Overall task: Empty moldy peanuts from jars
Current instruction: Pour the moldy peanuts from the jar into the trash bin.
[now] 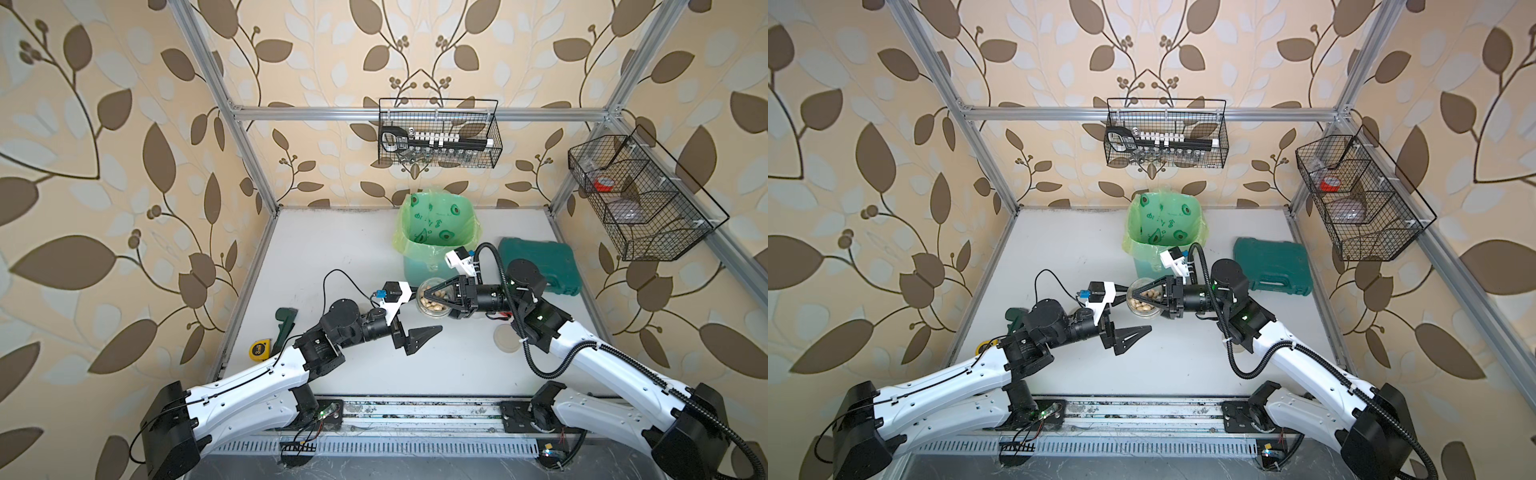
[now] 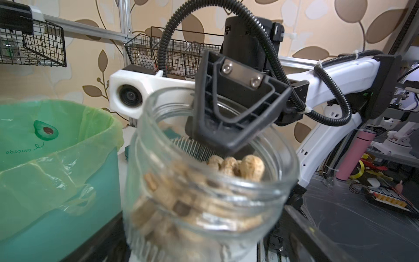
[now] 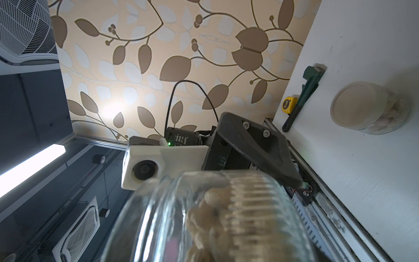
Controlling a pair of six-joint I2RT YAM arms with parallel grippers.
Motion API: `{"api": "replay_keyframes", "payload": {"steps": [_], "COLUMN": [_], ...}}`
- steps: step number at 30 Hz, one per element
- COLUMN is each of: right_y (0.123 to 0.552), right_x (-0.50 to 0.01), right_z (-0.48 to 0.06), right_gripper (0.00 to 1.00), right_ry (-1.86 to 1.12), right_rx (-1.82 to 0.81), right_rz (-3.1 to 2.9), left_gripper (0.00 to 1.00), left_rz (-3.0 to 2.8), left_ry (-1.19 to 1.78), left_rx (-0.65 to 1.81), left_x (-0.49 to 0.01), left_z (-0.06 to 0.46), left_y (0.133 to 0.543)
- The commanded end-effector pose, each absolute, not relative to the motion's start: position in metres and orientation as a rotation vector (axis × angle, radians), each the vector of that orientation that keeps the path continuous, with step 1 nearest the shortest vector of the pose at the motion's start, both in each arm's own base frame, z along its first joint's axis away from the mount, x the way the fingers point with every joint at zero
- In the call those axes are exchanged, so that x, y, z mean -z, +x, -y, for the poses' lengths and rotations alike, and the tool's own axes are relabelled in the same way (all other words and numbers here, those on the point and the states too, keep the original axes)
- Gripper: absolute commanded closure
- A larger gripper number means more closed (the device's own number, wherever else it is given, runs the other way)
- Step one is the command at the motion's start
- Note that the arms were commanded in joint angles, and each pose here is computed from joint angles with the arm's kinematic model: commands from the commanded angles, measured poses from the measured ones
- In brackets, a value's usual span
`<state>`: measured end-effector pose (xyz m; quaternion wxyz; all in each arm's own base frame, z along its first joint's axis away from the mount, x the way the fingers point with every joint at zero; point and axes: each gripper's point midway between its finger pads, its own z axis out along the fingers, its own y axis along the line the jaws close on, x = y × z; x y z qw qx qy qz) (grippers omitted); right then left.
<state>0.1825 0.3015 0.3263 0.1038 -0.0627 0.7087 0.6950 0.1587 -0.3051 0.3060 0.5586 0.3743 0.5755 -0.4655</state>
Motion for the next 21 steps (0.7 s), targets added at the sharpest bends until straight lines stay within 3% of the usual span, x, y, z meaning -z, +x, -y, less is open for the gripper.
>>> {"api": "replay_keyframes", "payload": {"steps": [1, 14, 16, 21], "right_y": [0.178, 0.165, 0.166, 0.167], "right_x": [-0.339, -0.328, -0.327, -0.331], "right_z": [-0.306, -0.326, -0.327, -0.326], "right_gripper": [1.00, 1.00, 1.00, 1.00], "right_ry": [-0.228, -0.271, -0.268, -0.260], "right_rx": [-2.084, -2.118, -2.114, -2.111], "right_rz": [-2.013, -2.067, -2.073, -2.068], "left_gripper": [0.01, 0.02, 0.08, 0.39], "left_rz": [-1.240, -1.233, -1.233, -1.244], "left_ry": [0.892, 0.891, 0.894, 0.901], "left_rx": [1.089, 1.073, 1.070, 1.062], "left_x": [-0.339, -0.345, -0.345, -0.341], "left_z": [0.306, 0.304, 0.303, 0.302], "left_y": [0.152, 0.151, 0.151, 0.150]}}
